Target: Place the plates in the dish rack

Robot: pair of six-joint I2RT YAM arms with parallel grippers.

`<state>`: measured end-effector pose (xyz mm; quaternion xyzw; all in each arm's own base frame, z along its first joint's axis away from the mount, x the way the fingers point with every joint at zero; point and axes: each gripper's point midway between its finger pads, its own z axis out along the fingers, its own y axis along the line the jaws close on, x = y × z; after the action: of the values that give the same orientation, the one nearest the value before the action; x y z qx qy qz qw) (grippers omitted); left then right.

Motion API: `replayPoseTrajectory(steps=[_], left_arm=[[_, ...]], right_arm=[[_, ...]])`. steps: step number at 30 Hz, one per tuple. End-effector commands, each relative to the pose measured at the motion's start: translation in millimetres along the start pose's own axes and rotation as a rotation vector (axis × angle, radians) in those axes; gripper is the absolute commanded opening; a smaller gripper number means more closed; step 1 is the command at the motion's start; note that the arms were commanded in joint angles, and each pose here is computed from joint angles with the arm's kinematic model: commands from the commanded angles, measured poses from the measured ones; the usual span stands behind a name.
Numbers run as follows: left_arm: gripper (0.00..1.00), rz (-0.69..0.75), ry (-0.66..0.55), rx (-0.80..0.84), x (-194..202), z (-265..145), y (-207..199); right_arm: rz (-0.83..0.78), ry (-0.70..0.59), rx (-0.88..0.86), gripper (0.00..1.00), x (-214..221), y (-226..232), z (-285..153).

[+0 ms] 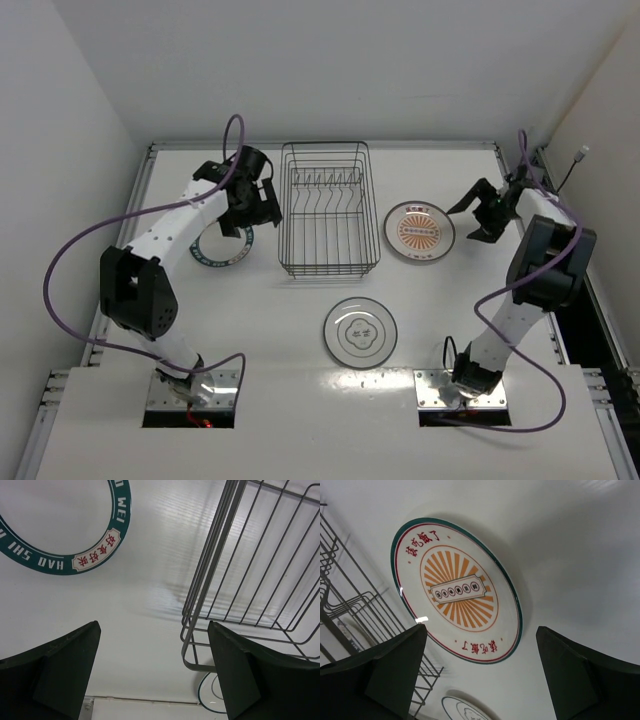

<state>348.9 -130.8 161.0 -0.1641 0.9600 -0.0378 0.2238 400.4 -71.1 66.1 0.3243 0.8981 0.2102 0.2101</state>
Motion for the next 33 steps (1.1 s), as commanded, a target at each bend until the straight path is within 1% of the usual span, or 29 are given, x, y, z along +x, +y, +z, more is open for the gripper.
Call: replayPoseTrajectory(steps=[1,2,3,4,6,7,8,9,11,12,15,16,18,19,21,22,24,25,26,28,29,31,32,33], left_arm=[[0.87,-0.009,-0.030,0.060,-2.5,-15.6,-1.0],[0.87,-0.009,-0.030,0.060,-2.4,-15.6,-1.0],[0.87,-0.008,-0.028,0.058,-0.8,-12.8,-0.3],[0.87,0.001,-0.028,0.058,-0.8,-12.7,0.1],[0.87,0.001,-0.023,0.065,0.1,-13.0,-1.2],[0.87,0.012,-0.023,0.065,0.2,-13.0,-0.7],[0.87,0.012,-0.023,0.065,0.2,-13.0,-0.7],[0.87,0.004,-0.024,0.061,-2.6,-14.6,1.7],[0.87,0.004,-0.023,0.060,-4.1,-13.0,0.3],[0.87,0.002,-0.026,0.055,-6.8,-12.3,4.2],[0.87,-0.004,-0.014,0.053,-6.9,-9.0,5.8],[0.87,-0.006,-0.022,0.059,-9.5,-11.0,4.3],[0.87,-0.004,-0.009,0.061,-7.7,-8.2,3.1],[0.87,-0.004,-0.009,0.061,-7.6,-8.1,3.1],[0.87,-0.003,0.004,0.063,-5.7,-5.3,2.0],[0.87,-0.002,0.011,0.057,-3.9,-5.5,3.4],[0.87,-0.002,0.011,0.057,-3.8,-5.6,3.4],[0.87,-0.002,0.011,0.057,-3.8,-5.6,3.4],[0.87,-0.002,0.011,0.057,-3.8,-5.6,3.4],[0.87,-0.011,0.006,0.050,-4.8,-5.3,4.3],[0.87,-0.024,-0.004,0.036,-5.7,-8.1,7.4],[0.87,-0.036,-0.026,0.029,-9.2,-12.2,9.5],[0.87,-0.046,-0.025,0.016,-8.3,-12.2,11.8],[0.87,-0.046,-0.036,0.001,-8.3,-13.0,16.0]], right_arm=[[0.020,0.039,-0.139,0.87,-2.5,6.0,20.2],[0.050,0.094,-0.143,0.84,6.8,-6.7,36.1],[0.050,0.116,-0.161,0.79,10.8,-8.4,43.3],[0.053,0.133,-0.195,0.77,13.2,-6.2,48.6],[0.061,0.166,-0.206,0.72,20.4,-10.2,56.7],[0.045,0.161,-0.221,0.69,21.2,-11.5,61.4],[0.051,0.170,-0.218,0.69,23.2,-13.8,64.3],[0.042,0.176,-0.220,0.66,25.8,-10.5,65.6],[0.032,0.210,-0.213,0.63,31.2,-11.7,73.6],[0.026,0.222,-0.228,0.57,33.0,-7.1,76.1],[0.039,0.263,-0.250,0.49,43.3,-6.1,83.4],[0.039,0.263,-0.250,0.42,43.3,-6.1,83.4],[0.026,0.268,-0.249,0.36,45.3,-8.8,85.9],[0.039,0.285,-0.242,0.23,49.7,-11.9,88.2],[0.029,0.297,-0.230,0.14,55.1,-16.3,88.4],[0.021,0.302,-0.230,0.01,56.7,-17.2,87.8],[0.007,0.295,-0.233,0.00,56.5,-14.0,80.9],[-0.027,0.278,-0.233,0.00,53.7,-8.8,77.1],[-0.075,0.227,-0.246,0.00,44.2,6.3,62.2],[-0.101,0.145,-0.242,0.00,33.2,22.0,43.0],[-0.160,0.028,-0.259,0.00,16.7,46.6,14.9],[-0.158,-0.069,-0.239,0.00,3.4,72.5,-12.3],[-0.161,-0.120,-0.186,0.00,-5.4,76.7,-21.3],[-0.185,-0.169,-0.184,0.00,-16.5,96.0,-40.7]])
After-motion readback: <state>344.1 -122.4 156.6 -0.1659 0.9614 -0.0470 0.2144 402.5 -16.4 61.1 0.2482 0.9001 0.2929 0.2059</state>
